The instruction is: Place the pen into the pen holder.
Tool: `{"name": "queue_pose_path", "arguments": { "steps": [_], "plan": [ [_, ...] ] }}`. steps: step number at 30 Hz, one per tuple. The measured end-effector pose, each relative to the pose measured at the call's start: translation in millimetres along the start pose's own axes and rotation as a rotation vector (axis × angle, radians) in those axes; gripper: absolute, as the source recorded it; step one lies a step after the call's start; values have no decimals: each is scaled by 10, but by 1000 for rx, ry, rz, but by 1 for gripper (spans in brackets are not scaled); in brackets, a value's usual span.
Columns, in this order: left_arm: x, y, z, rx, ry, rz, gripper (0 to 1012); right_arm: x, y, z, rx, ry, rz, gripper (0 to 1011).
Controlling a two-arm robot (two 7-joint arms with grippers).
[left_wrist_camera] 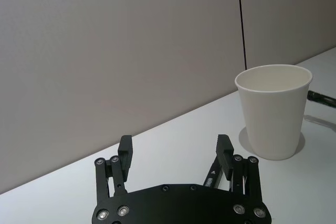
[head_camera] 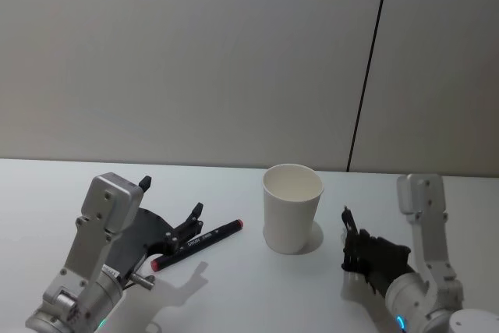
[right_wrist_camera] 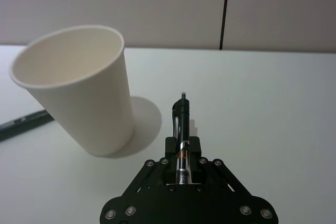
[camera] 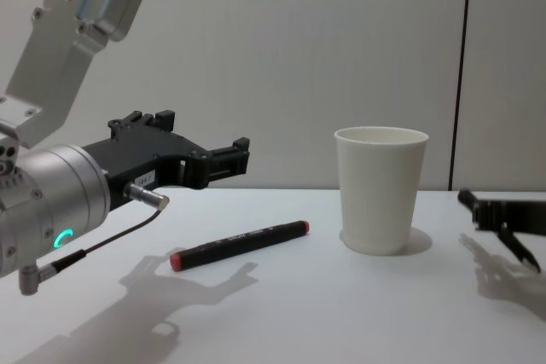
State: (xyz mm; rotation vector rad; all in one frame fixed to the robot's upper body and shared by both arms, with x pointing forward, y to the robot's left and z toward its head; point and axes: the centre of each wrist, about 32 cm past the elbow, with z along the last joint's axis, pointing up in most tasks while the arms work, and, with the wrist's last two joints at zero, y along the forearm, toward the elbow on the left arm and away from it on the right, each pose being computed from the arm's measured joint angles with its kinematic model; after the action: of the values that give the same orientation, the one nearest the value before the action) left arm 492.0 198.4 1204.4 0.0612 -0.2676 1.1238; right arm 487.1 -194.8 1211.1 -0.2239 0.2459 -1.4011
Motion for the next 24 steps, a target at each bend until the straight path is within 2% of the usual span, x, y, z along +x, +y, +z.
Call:
{"name": "queue_pose_path", "arguments": {
  "steps": [1, 3, 10, 13, 17, 24],
  "plan": [
    [-1, 0, 0, 0, 0, 0, 1003, 0, 0, 0, 0, 0, 0, 145],
    [0, 0, 0, 0, 0, 0, 1003, 43, -1, 13, 42, 9, 11, 145],
    [0, 0, 0, 0, 0, 0, 1003, 134, -5, 44, 132, 28, 32, 145],
    [0, 0, 0, 0, 0, 0, 1003, 189, -4, 65, 194, 39, 48, 145],
    [0, 0, 0, 0, 0, 0, 1003, 238, 0, 88, 241, 46, 62, 145],
    [0, 0, 0, 0, 0, 0, 1003, 360, 37, 162, 364, 63, 112, 145]
  ]
}}
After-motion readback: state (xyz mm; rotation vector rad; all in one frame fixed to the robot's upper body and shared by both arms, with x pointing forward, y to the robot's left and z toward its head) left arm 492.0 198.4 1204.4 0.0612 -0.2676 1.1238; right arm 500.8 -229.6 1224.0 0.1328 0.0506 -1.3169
